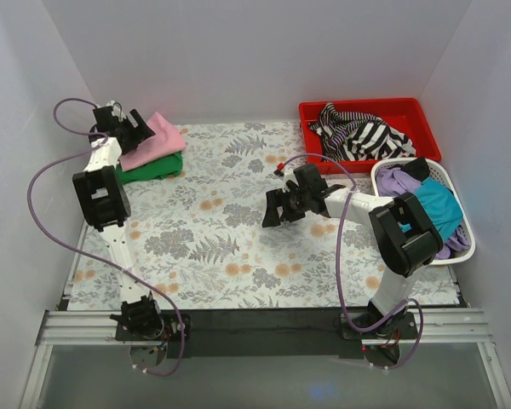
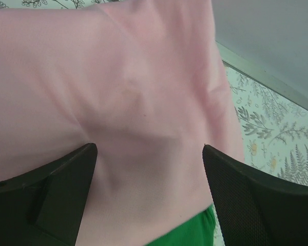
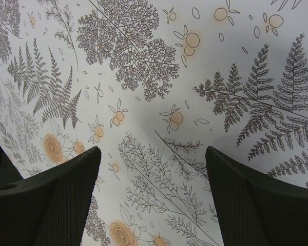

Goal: Fold and stack the t-shirts
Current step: Neatly place the folded tshirt to the corner, then reset both grippers

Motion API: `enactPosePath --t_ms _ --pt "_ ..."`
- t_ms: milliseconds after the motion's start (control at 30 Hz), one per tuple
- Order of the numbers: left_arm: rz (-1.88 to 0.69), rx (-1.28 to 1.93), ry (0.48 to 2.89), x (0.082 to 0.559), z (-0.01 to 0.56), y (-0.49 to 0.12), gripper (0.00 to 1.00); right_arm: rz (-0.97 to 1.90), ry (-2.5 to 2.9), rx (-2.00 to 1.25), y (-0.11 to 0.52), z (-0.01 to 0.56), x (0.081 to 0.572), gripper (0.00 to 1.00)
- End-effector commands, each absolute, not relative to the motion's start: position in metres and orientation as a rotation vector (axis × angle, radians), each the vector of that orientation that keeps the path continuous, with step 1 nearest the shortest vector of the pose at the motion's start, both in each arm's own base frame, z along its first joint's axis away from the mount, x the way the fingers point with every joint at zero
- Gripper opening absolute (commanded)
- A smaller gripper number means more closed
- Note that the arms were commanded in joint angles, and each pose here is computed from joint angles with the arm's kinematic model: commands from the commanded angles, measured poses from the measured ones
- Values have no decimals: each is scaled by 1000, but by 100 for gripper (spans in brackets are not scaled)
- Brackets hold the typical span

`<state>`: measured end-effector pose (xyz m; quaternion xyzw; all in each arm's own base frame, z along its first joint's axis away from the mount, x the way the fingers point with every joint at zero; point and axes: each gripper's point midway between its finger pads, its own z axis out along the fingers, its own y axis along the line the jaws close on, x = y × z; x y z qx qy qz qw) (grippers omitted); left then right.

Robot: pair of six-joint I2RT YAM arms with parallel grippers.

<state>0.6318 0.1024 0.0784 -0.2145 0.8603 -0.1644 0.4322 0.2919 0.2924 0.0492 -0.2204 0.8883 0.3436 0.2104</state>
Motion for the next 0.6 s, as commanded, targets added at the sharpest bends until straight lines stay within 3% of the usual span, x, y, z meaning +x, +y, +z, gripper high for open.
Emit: enactPosePath --t_ms 0,233,400,433,567 --pt "-405 -425 1996 622 189 95 83 984 2418 -638 300 63 295 88" --pt "-409 -405 1976 585 234 76 82 986 2401 -648 300 68 292 88" --pt "-462 -498 2086 535 192 43 60 993 2378 -646 302 74 294 88" --pt "-481 -543 2143 518 161 32 59 998 2376 -650 303 75 293 88" --pt "-485 -685 2163 486 132 27 60 1011 2369 -663 305 77 291 88"
